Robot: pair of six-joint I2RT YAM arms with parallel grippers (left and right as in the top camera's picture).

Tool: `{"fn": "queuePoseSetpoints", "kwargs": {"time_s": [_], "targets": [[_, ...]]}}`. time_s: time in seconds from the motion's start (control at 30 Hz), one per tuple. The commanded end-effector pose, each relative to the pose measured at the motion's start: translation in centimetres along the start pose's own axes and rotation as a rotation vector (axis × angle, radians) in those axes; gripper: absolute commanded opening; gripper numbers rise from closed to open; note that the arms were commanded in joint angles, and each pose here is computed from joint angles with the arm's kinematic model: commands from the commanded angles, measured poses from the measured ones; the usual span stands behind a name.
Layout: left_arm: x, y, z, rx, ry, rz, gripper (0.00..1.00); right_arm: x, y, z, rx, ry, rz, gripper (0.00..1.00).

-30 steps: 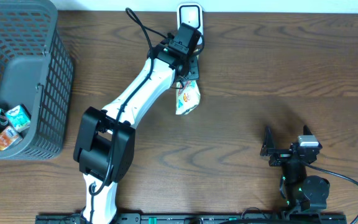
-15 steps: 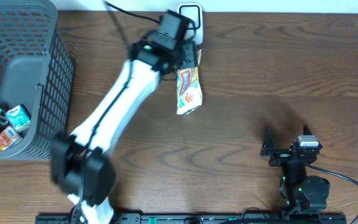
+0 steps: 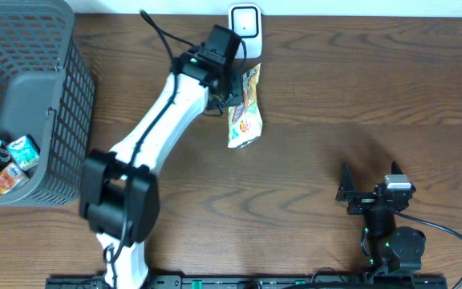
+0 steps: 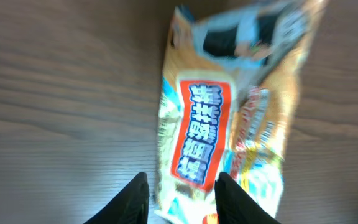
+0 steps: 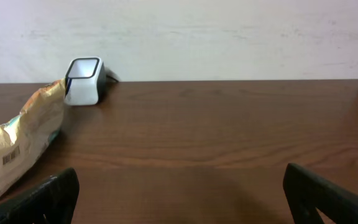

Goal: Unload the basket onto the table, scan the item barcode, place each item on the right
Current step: 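Hold the snack bag under the scanner, turning it to show the barcode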

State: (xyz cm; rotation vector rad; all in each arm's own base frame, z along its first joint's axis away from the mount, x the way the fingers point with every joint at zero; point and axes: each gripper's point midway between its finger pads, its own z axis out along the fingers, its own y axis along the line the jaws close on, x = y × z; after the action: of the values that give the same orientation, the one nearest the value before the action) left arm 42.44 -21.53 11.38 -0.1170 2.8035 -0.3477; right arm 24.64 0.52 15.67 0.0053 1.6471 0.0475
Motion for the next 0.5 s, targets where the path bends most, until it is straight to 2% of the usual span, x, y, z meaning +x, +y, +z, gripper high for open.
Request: {"fn": "queuePoseSetpoints", "kwargs": {"time_s": [0.0, 0.1, 0.23, 0.37, 0.47], "targets": [[2.7, -2.4, 3.6, 0.081, 0.12, -0.015, 0.33, 0.1, 0.0, 0.0, 0.002, 0.001, -0.011, 0.99], [4.1, -7.5, 6.0, 0.258, 0.161, 0.043, 0.33, 0.1, 0.0, 0.0, 0.002, 0.001, -0.011, 0.99], [4.4, -11.8, 5.6, 0.356, 0.103, 0.123, 0.34, 0.1, 0.0, 0.0, 0.002, 0.0, -0.011, 0.99], [3.9, -13.1, 3.3, 0.389, 0.062, 0.18, 0.34, 0.1, 0.0, 0.0, 0.002, 0.001, -0.011, 0.99], [1.8, -12.6, -0.6, 0.411, -0.015, 0.212, 0.34, 0.1, 0.0, 0.0, 0.002, 0.0, -0.011, 0.99]]}}
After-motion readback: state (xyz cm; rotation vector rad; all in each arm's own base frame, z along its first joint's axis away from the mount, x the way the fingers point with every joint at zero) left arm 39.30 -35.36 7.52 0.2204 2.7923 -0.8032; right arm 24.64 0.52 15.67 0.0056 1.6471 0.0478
